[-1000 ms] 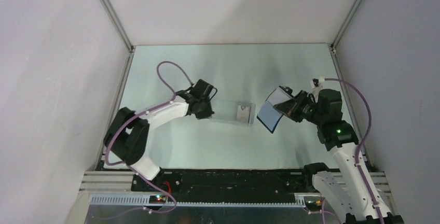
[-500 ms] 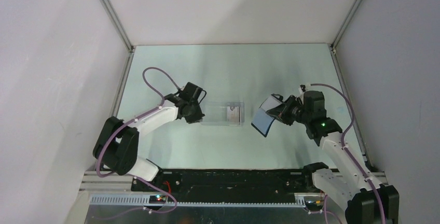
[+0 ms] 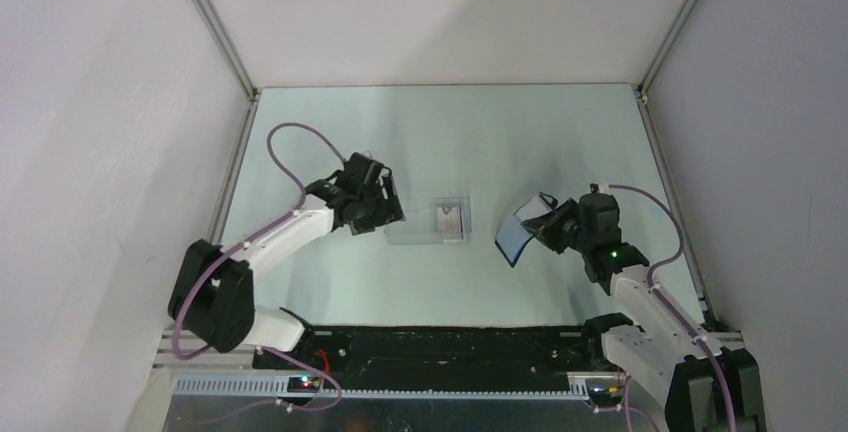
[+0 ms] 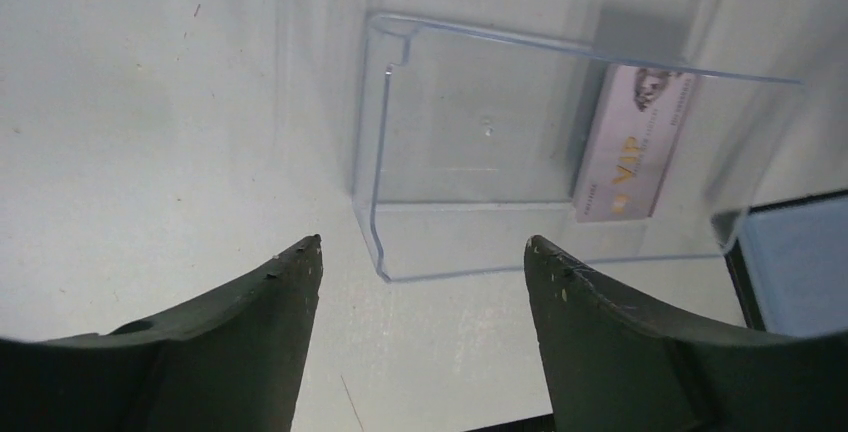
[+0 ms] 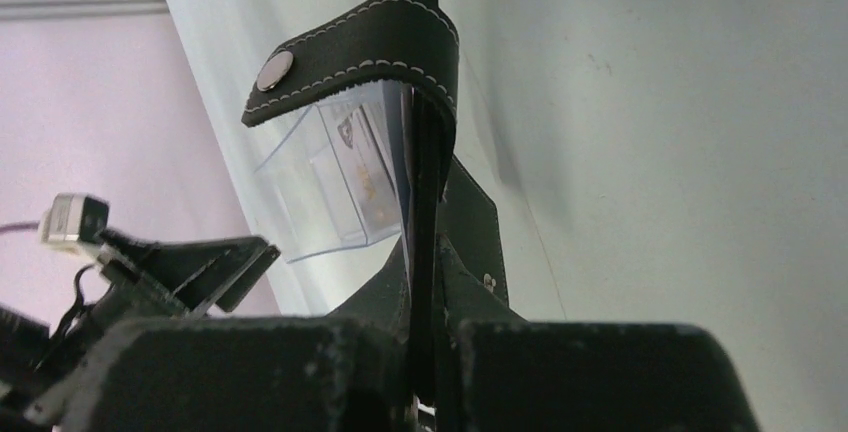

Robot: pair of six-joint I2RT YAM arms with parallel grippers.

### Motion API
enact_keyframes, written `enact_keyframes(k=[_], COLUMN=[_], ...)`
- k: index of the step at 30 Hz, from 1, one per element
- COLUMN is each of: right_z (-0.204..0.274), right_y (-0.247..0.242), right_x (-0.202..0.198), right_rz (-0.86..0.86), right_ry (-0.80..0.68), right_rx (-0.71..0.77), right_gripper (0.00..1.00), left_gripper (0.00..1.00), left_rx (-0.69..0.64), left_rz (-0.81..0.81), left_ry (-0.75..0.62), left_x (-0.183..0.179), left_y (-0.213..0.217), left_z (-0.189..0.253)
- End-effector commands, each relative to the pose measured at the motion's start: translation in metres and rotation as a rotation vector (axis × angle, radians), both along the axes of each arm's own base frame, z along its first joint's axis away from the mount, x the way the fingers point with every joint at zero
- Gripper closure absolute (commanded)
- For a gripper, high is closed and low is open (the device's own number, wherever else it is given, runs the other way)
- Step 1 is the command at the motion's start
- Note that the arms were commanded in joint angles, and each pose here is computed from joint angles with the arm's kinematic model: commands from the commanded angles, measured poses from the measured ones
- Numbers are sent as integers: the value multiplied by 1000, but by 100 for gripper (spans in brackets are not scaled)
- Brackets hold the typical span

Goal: Put the credit cards into the card holder
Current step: Move the storage box to the center of the board, then place the card holder at the center of the board.

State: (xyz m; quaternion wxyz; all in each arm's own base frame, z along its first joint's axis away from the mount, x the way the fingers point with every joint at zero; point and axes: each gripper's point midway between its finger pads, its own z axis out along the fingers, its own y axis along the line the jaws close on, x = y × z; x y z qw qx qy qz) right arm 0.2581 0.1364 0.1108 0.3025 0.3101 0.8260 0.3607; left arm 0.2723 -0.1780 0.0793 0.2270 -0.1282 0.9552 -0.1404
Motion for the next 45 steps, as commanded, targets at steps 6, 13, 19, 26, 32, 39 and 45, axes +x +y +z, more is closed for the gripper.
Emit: enact_keyframes(k=[6, 13, 19, 26, 32, 39, 45], right_z=[0, -16, -7, -1, 13, 36, 45], right_y=[-20, -23, -33, -36, -28, -32, -23], right_x=[24, 1, -23, -52, -60, -59, -44], right_rz=[-245, -283, -350, -364, -301, -271, -145], right_ry=[-57, 74, 117, 192, 188, 120, 59], right_rx=[85, 92, 124, 178, 193, 128, 27], right_gripper=[97, 70, 30, 8, 5, 5, 6], left_gripper=[19, 18, 18, 16, 16, 16, 16], left_rx=[-50, -53, -56, -64, -71, -91, -109], left_rz=[-63, -94, -103, -118, -141, -198, -241], left_ry=[-253, -282, -283, -282, -257, -200, -159], left_x=[13, 14, 15, 17, 18, 17, 17], left_y=[3, 1, -1, -5, -10, -23, -32], left_z=[85, 97, 99, 101, 96, 83, 75])
